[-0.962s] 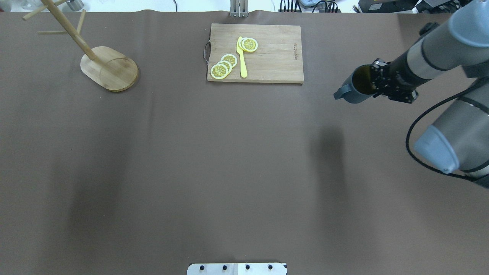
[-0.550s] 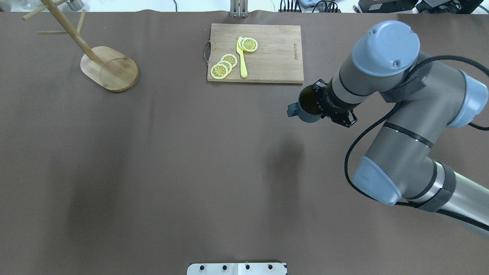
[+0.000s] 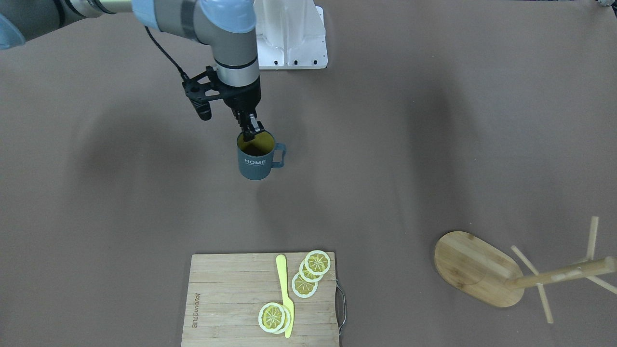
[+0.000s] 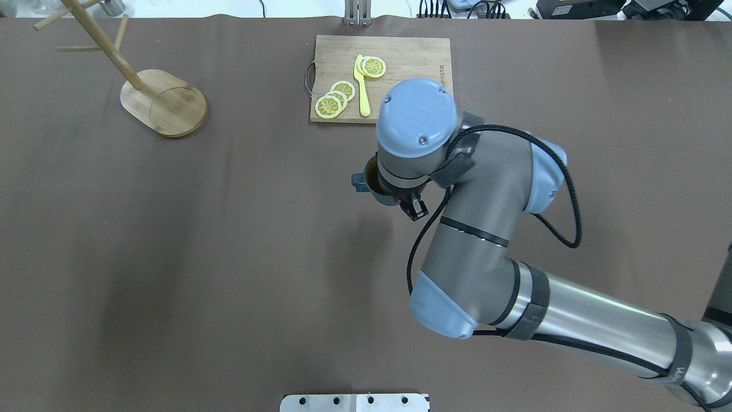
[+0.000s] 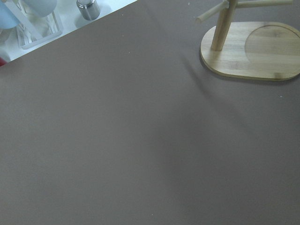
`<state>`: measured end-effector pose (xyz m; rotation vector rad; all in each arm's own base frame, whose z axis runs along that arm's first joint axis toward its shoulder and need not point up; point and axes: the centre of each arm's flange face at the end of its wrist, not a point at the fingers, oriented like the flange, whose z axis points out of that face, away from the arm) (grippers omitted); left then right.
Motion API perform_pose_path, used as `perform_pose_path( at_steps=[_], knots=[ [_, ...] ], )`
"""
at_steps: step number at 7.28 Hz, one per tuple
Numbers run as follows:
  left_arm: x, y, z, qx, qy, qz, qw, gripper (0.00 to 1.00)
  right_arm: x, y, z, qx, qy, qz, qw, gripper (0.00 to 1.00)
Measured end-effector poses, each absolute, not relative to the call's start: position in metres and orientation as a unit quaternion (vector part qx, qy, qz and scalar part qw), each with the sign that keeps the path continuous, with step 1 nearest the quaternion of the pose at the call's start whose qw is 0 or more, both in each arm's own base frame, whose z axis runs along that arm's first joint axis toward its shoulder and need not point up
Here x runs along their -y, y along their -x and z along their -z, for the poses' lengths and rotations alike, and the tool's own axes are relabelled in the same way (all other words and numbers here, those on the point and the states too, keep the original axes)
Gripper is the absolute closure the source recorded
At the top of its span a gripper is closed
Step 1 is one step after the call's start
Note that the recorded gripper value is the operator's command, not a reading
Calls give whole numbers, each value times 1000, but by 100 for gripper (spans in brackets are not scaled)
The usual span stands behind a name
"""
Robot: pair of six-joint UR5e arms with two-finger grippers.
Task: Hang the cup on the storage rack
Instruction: 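Carry the teal mug with the right gripper toward the table center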
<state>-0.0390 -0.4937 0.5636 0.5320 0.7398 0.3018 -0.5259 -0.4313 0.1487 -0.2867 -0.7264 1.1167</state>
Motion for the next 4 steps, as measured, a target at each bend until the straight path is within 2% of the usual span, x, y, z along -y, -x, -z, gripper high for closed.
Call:
perform_pose_path(
  at_steps=[3,4],
  knots=[
    [492,39,-566,-356,-254,-145,888,1,411,592,-128,316,136,-542,767,63],
    [493,39,-566,-355,-254,-144,888,1,407,598,-127,315,135,-543,767,58]
  ],
)
